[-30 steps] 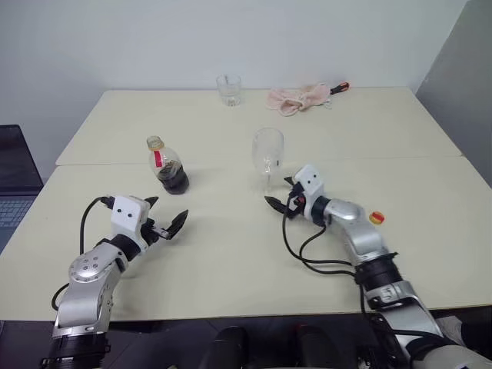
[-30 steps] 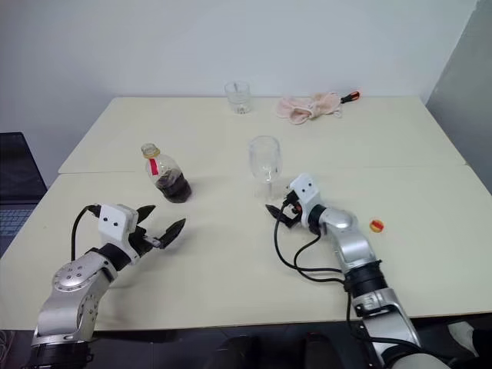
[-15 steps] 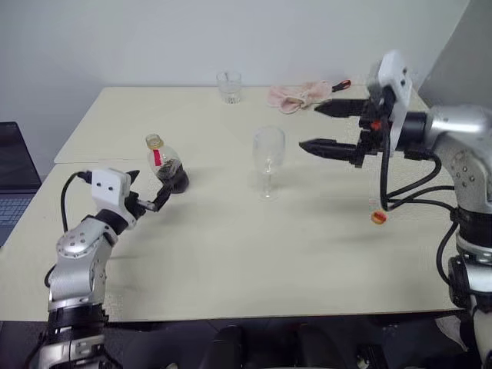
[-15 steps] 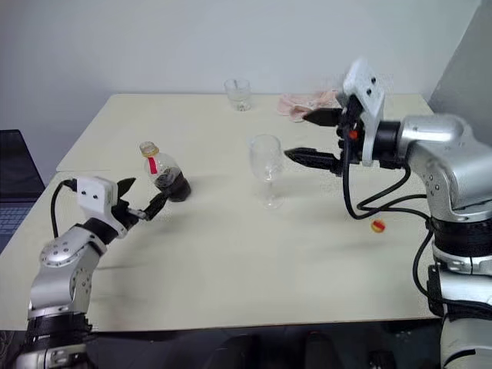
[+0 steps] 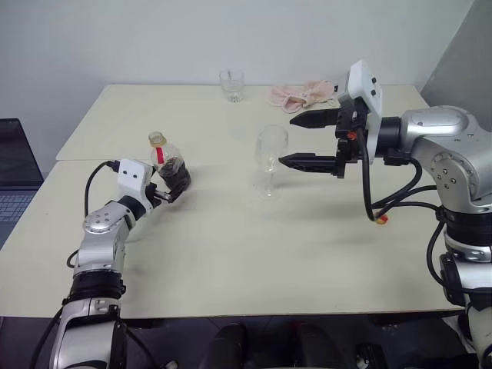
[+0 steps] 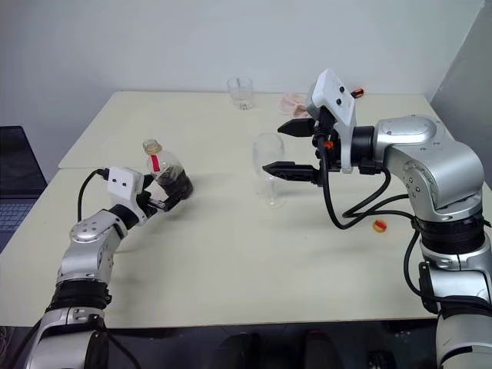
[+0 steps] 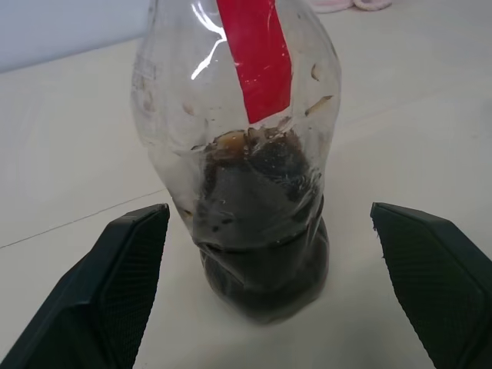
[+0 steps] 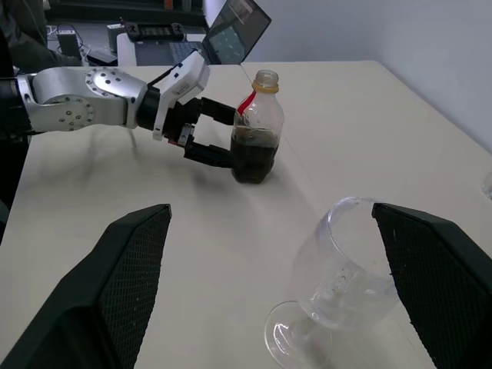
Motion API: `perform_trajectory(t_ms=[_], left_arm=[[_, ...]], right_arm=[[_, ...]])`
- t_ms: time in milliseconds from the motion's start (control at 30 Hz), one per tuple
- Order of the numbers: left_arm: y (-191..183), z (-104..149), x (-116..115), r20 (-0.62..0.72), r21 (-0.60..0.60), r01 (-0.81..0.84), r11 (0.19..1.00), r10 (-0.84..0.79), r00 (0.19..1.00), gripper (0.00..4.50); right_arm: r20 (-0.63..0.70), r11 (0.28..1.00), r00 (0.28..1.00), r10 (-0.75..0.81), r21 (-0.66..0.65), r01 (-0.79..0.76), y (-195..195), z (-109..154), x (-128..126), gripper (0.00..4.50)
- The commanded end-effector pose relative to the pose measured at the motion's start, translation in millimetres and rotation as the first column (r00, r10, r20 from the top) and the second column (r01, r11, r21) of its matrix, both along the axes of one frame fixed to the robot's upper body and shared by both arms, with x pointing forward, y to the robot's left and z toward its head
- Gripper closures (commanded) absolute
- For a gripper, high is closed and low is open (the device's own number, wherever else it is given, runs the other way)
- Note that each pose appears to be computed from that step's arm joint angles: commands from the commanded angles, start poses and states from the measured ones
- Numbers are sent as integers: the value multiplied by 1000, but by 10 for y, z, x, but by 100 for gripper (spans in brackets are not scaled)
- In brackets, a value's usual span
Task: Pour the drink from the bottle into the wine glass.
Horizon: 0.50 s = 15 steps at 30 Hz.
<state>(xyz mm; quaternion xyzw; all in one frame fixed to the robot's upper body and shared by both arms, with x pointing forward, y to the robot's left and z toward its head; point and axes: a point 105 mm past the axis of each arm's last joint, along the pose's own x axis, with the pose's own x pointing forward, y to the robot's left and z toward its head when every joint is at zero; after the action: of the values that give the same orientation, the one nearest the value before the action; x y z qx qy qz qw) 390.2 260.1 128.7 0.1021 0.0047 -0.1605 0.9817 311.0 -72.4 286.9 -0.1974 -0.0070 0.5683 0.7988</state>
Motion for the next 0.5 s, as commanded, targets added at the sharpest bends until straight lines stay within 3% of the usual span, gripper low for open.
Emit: perform_trajectory(t_ms=[33,300,400,500], left_arm=[[-68,169,97,72,0,36,999,-36,997,0],[-225,182,295,67,13,82,997,-83,994,0],[-261,189,329,73,7,87,996,-88,993,57],[-275,198,337,83,-2,93,996,-92,992,151]], right_arm=[[45,1000,999,6,1,-6,1,90,-69,3],[52,1000,998,-29,-2,29,-46,89,-61,3],[57,999,997,-44,-7,44,-69,93,-57,0],[61,998,996,-68,-12,68,-121,97,-47,0]])
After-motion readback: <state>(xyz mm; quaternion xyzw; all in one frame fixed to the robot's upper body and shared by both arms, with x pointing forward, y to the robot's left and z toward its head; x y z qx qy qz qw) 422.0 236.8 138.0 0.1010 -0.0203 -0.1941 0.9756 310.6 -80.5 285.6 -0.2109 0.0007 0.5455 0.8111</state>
